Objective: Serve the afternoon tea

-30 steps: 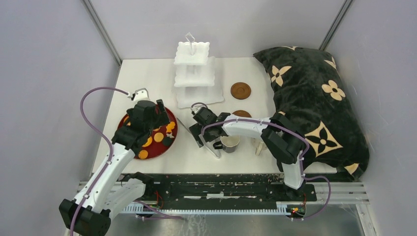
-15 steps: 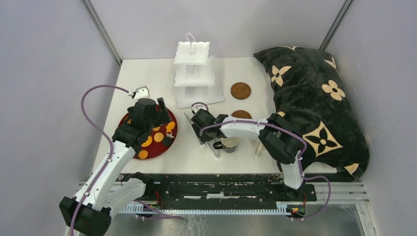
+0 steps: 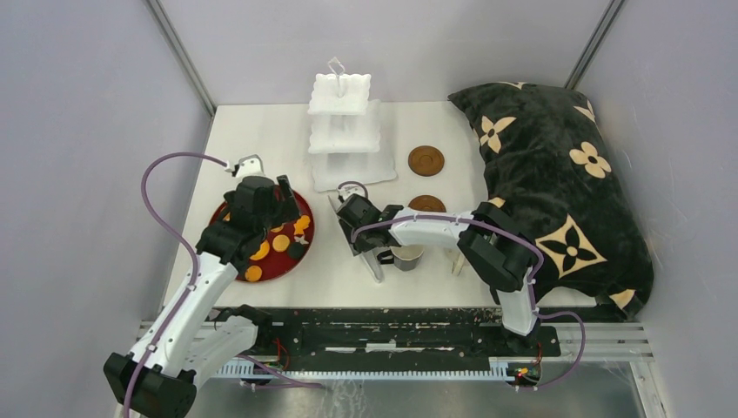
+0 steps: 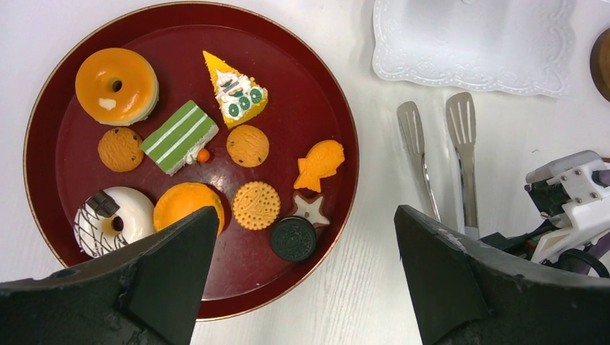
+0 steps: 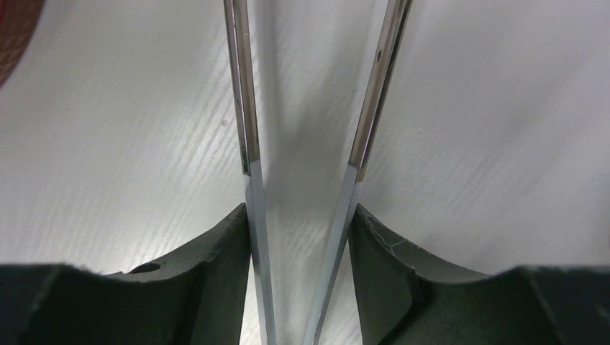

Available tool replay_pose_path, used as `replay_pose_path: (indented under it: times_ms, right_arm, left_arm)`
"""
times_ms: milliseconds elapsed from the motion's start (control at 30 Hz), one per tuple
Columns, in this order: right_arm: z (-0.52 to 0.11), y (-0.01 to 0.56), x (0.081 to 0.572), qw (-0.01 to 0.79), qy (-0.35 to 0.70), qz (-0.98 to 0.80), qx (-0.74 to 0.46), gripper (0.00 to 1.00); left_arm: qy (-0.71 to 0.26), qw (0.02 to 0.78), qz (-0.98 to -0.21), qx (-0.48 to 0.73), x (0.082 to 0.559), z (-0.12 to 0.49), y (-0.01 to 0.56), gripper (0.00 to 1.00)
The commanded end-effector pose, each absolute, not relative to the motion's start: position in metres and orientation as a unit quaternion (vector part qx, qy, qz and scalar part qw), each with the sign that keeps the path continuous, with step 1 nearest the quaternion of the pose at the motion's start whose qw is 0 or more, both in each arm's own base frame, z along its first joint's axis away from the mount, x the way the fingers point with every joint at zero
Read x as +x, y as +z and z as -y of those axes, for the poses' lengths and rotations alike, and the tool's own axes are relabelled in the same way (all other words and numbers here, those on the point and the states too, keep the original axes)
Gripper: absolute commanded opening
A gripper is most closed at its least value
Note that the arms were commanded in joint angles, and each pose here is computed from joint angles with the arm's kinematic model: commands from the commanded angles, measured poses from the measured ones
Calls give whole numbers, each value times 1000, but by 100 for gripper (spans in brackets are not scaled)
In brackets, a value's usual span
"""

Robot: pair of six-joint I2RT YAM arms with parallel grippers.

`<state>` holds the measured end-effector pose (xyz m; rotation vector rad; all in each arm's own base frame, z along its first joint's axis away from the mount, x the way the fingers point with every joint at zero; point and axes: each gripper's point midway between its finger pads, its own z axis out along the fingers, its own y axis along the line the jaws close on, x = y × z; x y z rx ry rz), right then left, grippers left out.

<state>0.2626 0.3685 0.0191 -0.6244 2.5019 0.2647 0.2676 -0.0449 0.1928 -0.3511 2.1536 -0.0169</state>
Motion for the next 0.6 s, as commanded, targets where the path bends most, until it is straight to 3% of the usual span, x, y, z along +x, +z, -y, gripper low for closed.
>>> replay_pose_path:
  times_ms: [0, 367, 400, 567]
  right_arm:
    - [-409, 47, 264, 312, 151, -913, -215, 27]
    - [-422, 48, 258, 320, 132, -908, -236, 27]
    - [-423, 49, 257, 320, 132, -908, -237, 30]
    - [-431, 56, 259, 327, 134, -906, -232, 67]
  left_arm:
    - [-28, 479, -863, -160, 265, 47, 214, 99]
    - [-32, 493, -854, -164, 261, 44, 219, 99]
    - [-31, 492, -855, -162, 261, 44, 218, 99]
    - [-31, 482, -863, -150, 263, 47, 209, 99]
